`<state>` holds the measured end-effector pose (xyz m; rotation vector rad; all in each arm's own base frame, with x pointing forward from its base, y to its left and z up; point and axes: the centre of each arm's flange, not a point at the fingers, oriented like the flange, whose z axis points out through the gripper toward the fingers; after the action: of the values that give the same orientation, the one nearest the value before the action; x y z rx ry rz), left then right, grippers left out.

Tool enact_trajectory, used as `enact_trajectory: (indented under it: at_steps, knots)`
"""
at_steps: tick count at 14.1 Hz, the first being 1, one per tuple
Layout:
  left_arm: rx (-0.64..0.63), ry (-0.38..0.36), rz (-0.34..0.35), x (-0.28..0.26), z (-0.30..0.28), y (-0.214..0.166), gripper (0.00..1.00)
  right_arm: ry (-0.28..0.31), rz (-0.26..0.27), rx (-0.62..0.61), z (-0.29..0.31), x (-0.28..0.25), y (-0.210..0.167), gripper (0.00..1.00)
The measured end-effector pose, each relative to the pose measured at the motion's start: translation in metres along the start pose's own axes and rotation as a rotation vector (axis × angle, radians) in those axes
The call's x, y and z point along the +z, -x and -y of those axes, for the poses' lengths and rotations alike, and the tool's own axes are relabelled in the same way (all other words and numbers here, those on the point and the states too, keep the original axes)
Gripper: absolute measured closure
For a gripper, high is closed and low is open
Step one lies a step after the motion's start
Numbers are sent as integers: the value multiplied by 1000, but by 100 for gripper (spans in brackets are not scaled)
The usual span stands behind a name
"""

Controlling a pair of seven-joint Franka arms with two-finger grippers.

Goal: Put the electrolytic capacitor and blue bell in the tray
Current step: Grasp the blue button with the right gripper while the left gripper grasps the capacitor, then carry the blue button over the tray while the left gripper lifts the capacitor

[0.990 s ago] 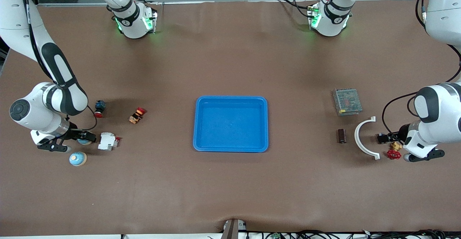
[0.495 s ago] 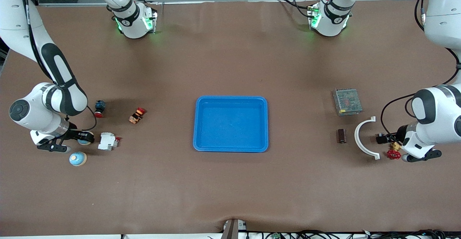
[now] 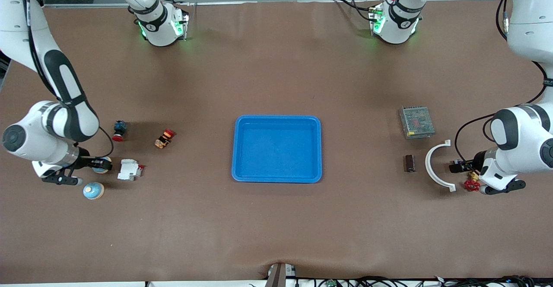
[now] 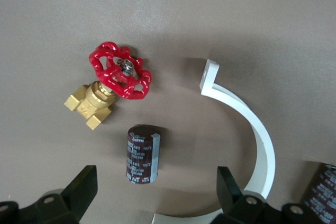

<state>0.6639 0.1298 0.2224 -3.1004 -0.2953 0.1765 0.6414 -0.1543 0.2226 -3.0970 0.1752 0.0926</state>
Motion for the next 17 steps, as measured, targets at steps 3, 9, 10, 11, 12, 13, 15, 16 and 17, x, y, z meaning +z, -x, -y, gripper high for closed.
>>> enact_trajectory:
  at_steps: [3, 9, 10, 11, 12, 13, 15, 16, 17]
  knots:
    - [-2, 1, 1, 3, 1, 0, 0, -8, 46, -32, 19, -87, -23, 34]
    - [-7, 3, 11, 17, 5, 1, 0, 0, 53, 39, 100, -147, -32, 34]
    - [-12, 4, 10, 20, 8, 1, 0, 3, 53, 77, 125, -154, -29, 34]
    - [-18, 6, 6, 22, 12, 2, 0, 0, 56, 116, 153, -162, -24, 34]
    - [-22, 7, 0, 25, 15, 2, 0, -12, 56, 161, 182, -170, -17, 34]
    - [-25, 8, -2, 27, 17, 3, 0, -22, 55, 205, 210, -177, -11, 34]
    - [-25, 9, -1, 30, 17, 5, 0, -23, 51, 284, 262, -186, 3, 34]
    - [-24, 9, 0, 31, 16, 5, 0, -19, 51, 322, 288, -186, 11, 34]
    - [-23, 9, 1, 33, 16, 6, 0, -16, 51, 358, 314, -185, 19, 34]
